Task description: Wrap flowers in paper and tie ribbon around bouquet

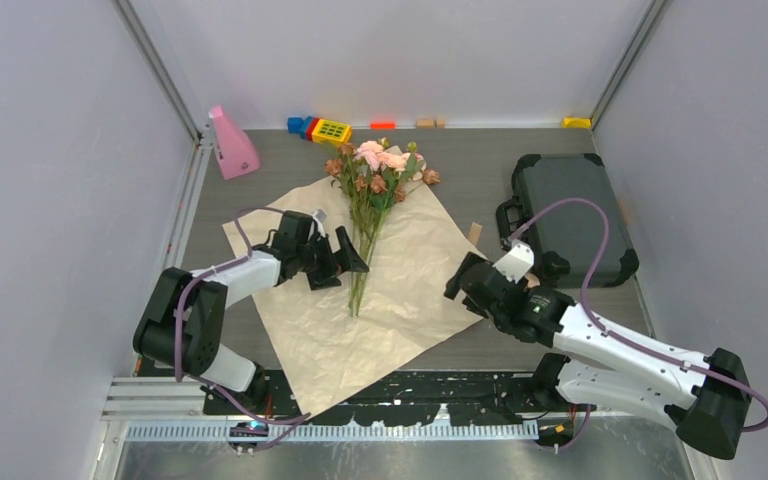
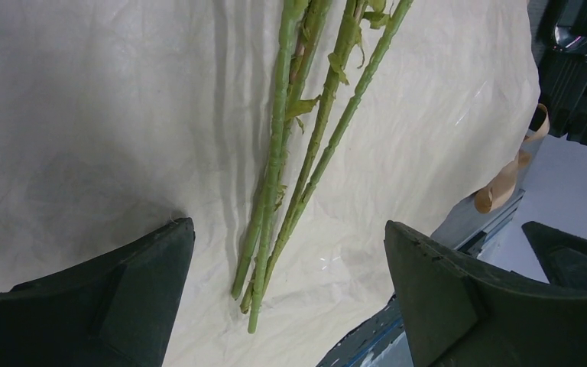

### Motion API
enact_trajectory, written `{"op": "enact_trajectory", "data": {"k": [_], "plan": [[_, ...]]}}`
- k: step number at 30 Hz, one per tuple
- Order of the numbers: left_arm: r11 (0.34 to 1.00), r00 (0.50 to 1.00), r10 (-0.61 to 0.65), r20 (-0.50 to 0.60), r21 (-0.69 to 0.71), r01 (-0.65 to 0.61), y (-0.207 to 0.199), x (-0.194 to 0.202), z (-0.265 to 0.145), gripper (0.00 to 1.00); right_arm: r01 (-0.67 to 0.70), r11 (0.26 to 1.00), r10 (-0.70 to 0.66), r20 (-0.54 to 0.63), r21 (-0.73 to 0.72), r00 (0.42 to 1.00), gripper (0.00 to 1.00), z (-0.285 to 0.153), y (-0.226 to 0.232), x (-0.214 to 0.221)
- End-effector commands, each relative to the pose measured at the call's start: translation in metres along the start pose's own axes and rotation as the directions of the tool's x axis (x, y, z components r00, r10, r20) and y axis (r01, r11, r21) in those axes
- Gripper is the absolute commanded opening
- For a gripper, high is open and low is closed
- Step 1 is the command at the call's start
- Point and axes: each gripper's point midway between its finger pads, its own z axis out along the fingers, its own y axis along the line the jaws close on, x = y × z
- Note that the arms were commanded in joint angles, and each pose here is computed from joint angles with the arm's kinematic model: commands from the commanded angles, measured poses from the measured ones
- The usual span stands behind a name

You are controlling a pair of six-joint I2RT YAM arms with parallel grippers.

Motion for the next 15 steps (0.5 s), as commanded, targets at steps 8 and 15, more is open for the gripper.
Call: {"op": "enact_trajectory", "data": {"k": [8,15], "plan": [[0.996,0.997,0.073,0.012,-0.055,-0.072,-0.001,-0.003,0.007,0.98,-0.028,0.972,0.067,-0.158,0.234,0.985,0.95,0.022,-0.068,0.051],[0.995,0.998,0.064,-0.006,-0.075,-0.064,0.005,-0.001,0.013,0.98,-0.161,0.968,0.182,-0.093,0.192,0.979,0.89,0.069,-0.069,0.045]]}}
